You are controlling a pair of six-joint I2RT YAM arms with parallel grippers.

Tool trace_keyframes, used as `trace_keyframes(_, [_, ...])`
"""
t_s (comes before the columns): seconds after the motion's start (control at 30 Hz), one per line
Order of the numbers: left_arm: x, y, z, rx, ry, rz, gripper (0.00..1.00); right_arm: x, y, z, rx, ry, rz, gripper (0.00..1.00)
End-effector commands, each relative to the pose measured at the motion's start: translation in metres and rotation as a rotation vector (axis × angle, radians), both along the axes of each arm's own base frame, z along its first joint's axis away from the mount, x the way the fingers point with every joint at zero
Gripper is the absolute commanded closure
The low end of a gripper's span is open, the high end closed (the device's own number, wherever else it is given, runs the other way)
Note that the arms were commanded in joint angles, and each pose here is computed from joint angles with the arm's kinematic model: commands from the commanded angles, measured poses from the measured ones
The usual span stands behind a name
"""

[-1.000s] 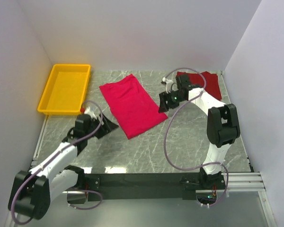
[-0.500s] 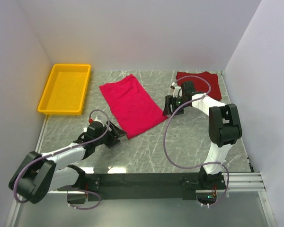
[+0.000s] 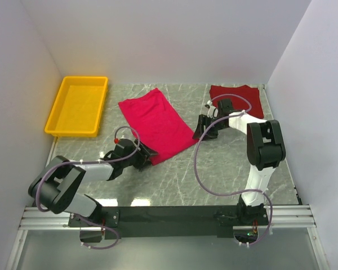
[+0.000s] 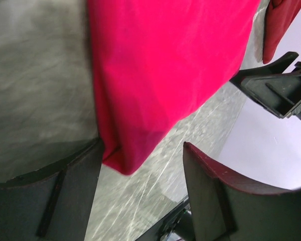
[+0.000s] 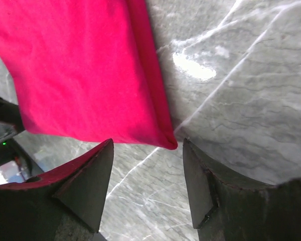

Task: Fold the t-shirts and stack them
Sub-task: Fold the tshirt

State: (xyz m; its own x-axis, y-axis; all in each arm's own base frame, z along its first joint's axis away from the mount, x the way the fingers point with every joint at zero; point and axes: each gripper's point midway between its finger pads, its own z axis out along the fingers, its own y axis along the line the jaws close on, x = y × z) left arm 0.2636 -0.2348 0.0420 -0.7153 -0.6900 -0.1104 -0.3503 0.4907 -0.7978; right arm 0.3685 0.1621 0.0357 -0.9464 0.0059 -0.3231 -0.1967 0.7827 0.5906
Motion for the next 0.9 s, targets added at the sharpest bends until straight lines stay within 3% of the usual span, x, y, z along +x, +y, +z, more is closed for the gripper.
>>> trace_keyframes(0.0, [0.001,-0.002,-0.011,0.028,0.041,0.007,0.32,-0.002,0.008,0.0,0.052,0.025,0.002,0.36])
trace_keyframes(0.13, [-0.004,-0.001,-0.017,0.04,0.068,0.014,0.38,-0.001,0.007,-0.007,0.044,0.049,-0.018,0.38])
trace_keyframes(0.23, [-0.005,0.0,-0.021,0.038,0.073,0.018,0.44,0.0,0.011,-0.009,0.068,0.078,-0.022,0.45])
trace_keyframes(0.37, [-0.004,-0.006,-0.025,0.028,0.074,-0.006,0.58,-0.002,0.015,-0.015,0.091,0.116,-0.014,0.64])
trace_keyframes(0.43, [-0.004,-0.012,-0.024,0.015,0.067,-0.036,0.7,-0.003,0.014,-0.015,0.098,0.119,-0.014,0.76])
trace_keyframes(0.47, [-0.003,-0.015,-0.024,0.008,0.062,-0.048,0.75,-0.003,0.013,-0.012,0.102,0.109,-0.014,0.87])
trace_keyframes(0.57, [-0.01,-0.02,-0.026,0.008,0.067,-0.106,0.94,-0.006,0.004,-0.004,0.102,0.09,-0.031,1.0])
trace_keyframes(0.67, [-0.023,-0.022,-0.024,0.015,0.067,-0.158,0.99,-0.02,-0.011,-0.001,0.089,0.097,-0.043,1.0])
trace_keyframes(0.8, [-0.057,-0.02,-0.029,0.031,0.112,-0.228,0.98,-0.067,-0.027,-0.006,0.074,0.181,-0.043,1.0])
trace_keyframes(0.87, [-0.074,-0.025,-0.027,0.037,0.12,-0.282,0.97,-0.079,-0.034,0.0,0.044,0.144,-0.022,1.0])
